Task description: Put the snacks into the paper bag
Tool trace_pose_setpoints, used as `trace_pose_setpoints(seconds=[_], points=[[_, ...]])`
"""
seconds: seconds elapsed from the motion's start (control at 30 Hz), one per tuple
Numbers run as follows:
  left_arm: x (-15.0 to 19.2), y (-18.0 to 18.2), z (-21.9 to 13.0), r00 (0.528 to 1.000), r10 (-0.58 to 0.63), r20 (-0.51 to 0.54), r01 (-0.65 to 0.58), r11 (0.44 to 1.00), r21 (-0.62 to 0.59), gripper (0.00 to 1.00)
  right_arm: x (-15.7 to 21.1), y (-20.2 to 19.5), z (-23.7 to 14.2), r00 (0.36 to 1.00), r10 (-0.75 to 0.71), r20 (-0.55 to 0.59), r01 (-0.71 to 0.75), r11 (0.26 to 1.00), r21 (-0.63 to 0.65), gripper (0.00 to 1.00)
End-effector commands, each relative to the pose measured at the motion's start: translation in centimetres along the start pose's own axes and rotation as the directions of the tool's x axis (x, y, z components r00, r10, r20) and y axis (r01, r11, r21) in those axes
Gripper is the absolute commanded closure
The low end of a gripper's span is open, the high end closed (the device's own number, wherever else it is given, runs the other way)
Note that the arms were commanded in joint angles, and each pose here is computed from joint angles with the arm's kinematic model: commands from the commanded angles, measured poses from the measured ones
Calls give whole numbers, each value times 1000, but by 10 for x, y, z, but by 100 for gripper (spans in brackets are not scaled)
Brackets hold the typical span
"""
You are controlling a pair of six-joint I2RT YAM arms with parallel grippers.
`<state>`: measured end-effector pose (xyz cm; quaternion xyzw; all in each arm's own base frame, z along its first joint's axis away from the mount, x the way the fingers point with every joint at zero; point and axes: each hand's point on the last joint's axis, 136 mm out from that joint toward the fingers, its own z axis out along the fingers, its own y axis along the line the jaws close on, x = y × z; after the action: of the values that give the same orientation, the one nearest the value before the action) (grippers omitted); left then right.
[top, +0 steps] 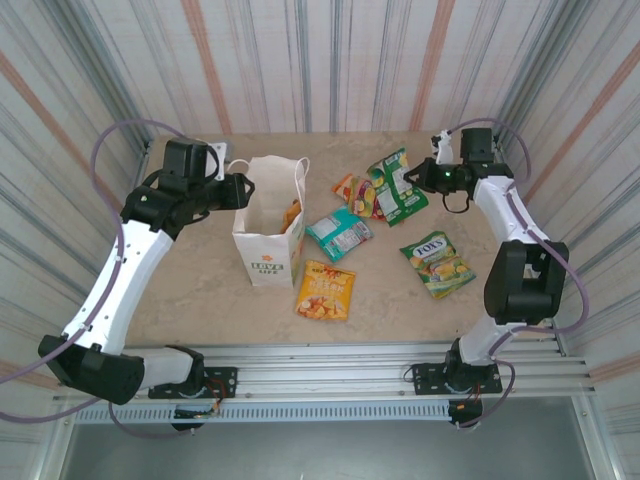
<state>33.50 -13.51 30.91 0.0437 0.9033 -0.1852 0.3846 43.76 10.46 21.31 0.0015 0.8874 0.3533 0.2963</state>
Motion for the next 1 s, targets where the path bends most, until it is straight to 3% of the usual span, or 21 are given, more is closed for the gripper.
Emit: trace_pose_setpoints(seconds=[0.0,0.47,0.97], points=[[1,6,-8,1000,18,17,-18,1000,-26,48,-13,28,-16,998,21,64,-20,1000,-16,100],[11,18,-4,999,31,-12,-32,996,-83,55,-52,137,-79,934,106,340,-69,990,-120,100],[19,19,-4,1000,30,1,-30,997,-70,81,-58,290,-131,900,190,392,3,897,-442,100]])
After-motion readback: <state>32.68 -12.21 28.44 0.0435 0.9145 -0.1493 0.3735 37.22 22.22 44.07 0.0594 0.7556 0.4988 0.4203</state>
